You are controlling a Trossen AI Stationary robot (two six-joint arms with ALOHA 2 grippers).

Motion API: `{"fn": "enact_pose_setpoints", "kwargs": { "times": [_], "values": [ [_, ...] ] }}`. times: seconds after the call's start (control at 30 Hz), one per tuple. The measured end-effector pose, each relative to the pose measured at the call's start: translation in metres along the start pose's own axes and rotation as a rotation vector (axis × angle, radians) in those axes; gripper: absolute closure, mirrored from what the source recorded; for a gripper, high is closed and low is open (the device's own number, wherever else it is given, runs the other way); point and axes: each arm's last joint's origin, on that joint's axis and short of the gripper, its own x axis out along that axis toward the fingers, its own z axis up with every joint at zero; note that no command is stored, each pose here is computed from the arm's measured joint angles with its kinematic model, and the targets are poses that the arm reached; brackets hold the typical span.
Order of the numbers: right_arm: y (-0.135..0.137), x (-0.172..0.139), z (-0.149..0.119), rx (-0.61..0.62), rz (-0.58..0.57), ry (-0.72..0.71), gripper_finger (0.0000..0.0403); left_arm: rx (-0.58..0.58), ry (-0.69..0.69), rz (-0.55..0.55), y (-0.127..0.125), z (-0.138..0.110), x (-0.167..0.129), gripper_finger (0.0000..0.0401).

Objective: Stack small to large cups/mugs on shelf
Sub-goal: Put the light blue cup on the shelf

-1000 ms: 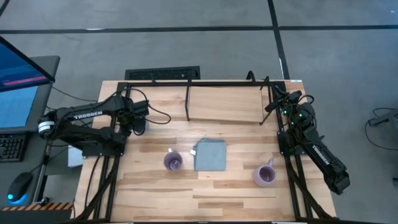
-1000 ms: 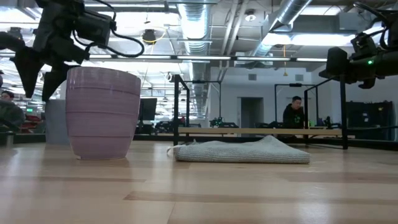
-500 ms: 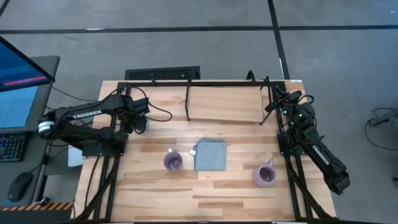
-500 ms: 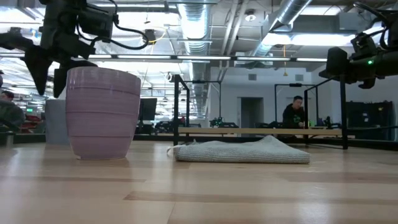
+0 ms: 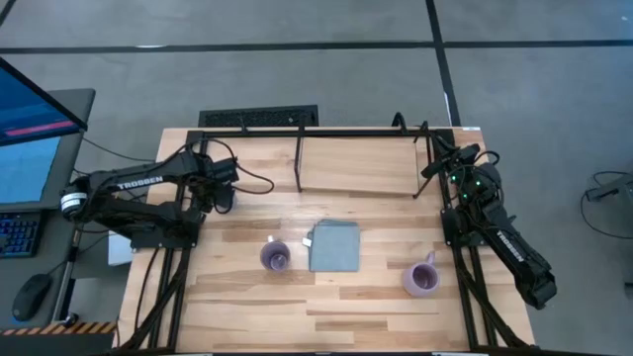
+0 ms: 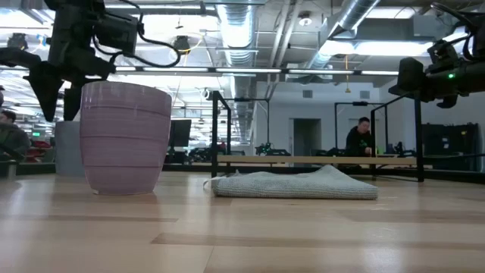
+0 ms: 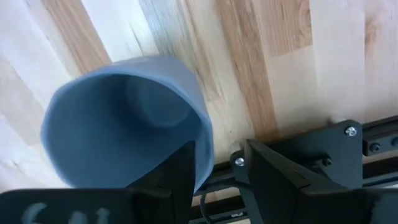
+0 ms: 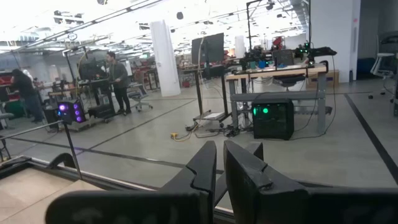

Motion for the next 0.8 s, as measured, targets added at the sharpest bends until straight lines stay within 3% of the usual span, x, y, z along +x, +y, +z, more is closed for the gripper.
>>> {"fn": "enact_pose_setpoints", "kwargs": {
  "times": [0.27, 0.8],
  "values": [
    [0.0, 0.0, 0.0, 0.0, 0.0, 0.0, 0.0347, -0.062, 0.039, 0.046, 0.002, 0.0, 0.001, 0.0286],
    [0.0, 0.0, 0.0, 0.0, 0.0, 0.0, 0.0347, -0.105, 0.103, -0.032, 0.009, 0.01, 0.014, 0.0318]
  ]
}}
